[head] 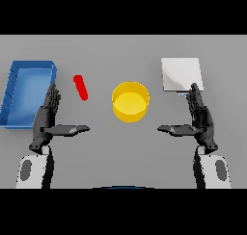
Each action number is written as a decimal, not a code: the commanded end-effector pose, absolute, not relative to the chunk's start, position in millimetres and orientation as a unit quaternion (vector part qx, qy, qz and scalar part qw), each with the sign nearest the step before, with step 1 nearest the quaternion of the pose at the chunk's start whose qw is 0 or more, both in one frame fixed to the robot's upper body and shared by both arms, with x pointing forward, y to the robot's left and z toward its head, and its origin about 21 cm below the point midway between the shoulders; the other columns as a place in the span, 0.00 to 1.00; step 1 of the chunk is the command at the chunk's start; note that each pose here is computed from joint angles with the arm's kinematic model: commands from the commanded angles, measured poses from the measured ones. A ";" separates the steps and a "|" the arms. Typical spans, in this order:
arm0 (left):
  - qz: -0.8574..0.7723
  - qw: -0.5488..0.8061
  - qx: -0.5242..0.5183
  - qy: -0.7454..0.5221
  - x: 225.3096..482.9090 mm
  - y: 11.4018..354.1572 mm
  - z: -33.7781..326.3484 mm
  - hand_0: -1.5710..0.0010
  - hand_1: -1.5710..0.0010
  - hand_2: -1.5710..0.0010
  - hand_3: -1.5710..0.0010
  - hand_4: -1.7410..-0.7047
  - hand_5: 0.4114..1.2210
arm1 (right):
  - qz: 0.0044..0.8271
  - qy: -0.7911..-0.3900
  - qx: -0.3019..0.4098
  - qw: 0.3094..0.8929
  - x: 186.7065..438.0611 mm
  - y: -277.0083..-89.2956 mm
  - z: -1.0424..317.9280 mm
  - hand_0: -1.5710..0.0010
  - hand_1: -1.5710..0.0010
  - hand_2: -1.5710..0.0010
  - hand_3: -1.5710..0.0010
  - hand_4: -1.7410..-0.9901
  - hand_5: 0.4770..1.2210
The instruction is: Pick up the red beaker and tilt it to pour out 1 green nut into yellow bowl. Pick up the yellow bowl and place it on the metallic measuring scale.
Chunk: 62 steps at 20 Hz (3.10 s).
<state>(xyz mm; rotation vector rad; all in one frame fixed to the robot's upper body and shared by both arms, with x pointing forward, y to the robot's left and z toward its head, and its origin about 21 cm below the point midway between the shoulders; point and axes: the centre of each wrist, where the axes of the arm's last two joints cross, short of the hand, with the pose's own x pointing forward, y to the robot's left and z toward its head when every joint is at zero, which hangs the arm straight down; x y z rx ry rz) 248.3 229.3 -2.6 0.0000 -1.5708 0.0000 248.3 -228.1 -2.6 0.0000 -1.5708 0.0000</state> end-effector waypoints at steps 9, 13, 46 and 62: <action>-0.074 0.694 0.030 -0.715 241.1 228.7 11.1 1.00 1.00 1.00 1.00 0.51 0.30 | 0.109 -0.751 -0.080 0.647 233.4 -220.6 4.3 1.00 1.00 1.00 1.00 0.67 0.27; -0.096 0.698 0.038 -0.708 238.5 225.0 15.7 1.00 1.00 1.00 1.00 0.50 0.31 | 0.126 -0.747 -0.099 0.645 227.7 -218.7 8.5 1.00 1.00 1.00 1.00 0.67 0.27; -0.111 0.723 0.014 -0.682 363.7 193.2 -21.1 0.95 0.95 0.92 0.95 0.31 0.44 | 0.103 -0.748 -0.070 0.651 226.7 -226.2 13.4 1.00 1.00 1.00 1.00 0.60 0.28; -0.086 0.674 0.049 -0.732 373.0 177.2 -4.9 0.03 0.03 0.03 0.03 0.05 0.85 | 0.118 -0.755 -0.068 0.642 230.5 -221.6 11.7 1.00 1.00 1.00 1.00 0.65 0.26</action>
